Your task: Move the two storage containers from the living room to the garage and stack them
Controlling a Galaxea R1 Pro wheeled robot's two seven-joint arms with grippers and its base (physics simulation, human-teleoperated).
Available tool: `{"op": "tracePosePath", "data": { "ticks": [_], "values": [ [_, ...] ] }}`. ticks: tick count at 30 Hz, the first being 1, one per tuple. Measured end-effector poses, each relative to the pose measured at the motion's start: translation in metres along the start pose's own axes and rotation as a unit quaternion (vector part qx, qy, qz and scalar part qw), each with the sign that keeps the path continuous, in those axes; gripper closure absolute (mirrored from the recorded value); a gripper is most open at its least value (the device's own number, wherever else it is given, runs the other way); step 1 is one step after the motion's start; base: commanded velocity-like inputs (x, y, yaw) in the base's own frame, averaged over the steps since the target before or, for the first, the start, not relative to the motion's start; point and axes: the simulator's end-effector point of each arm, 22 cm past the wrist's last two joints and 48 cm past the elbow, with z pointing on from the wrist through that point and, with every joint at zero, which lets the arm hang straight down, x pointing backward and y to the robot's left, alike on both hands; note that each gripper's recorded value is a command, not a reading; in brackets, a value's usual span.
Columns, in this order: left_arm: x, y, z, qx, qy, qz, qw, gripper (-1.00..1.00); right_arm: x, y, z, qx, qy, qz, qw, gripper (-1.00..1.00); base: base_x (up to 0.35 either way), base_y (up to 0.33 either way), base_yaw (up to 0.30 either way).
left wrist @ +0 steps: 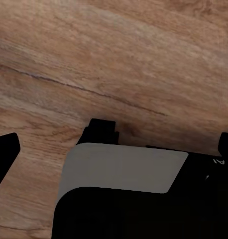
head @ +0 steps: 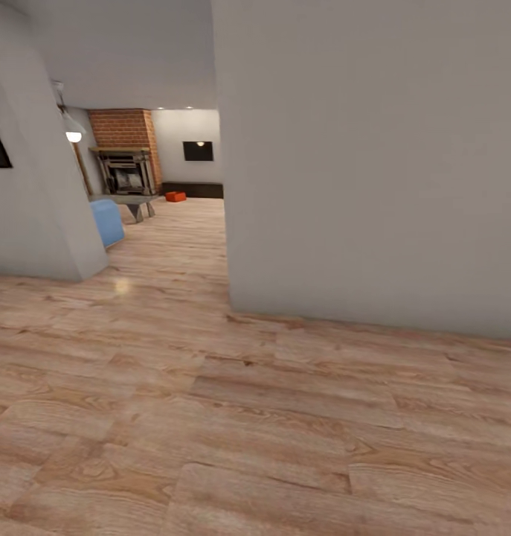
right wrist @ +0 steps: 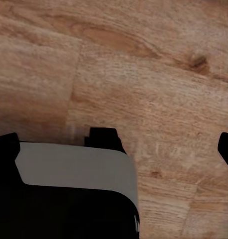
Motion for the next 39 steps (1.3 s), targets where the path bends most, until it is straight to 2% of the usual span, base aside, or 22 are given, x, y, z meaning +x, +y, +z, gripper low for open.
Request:
{"op": "tracePosePath", "data": {
  "ticks": [30, 39],
  "values": [
    [0.0001, -0.0008, -0.0001, 0.000, 0.000, 0.000, 1.0000, -1.00, 0.0000, -0.0040, 0.0005, 0.003, -0.001, -0.001, 1.0000, -1.00, 0.321, 0.000, 0.021],
    [0.0000, -0.0004, 0.0000, 0.000, 0.000, 0.000, 1.0000, -1.00, 0.0008, -0.0049, 0.0006, 0.003, 0.000, -0.001, 1.0000, -1.00, 0.321, 0.000, 0.236]
  ]
}}
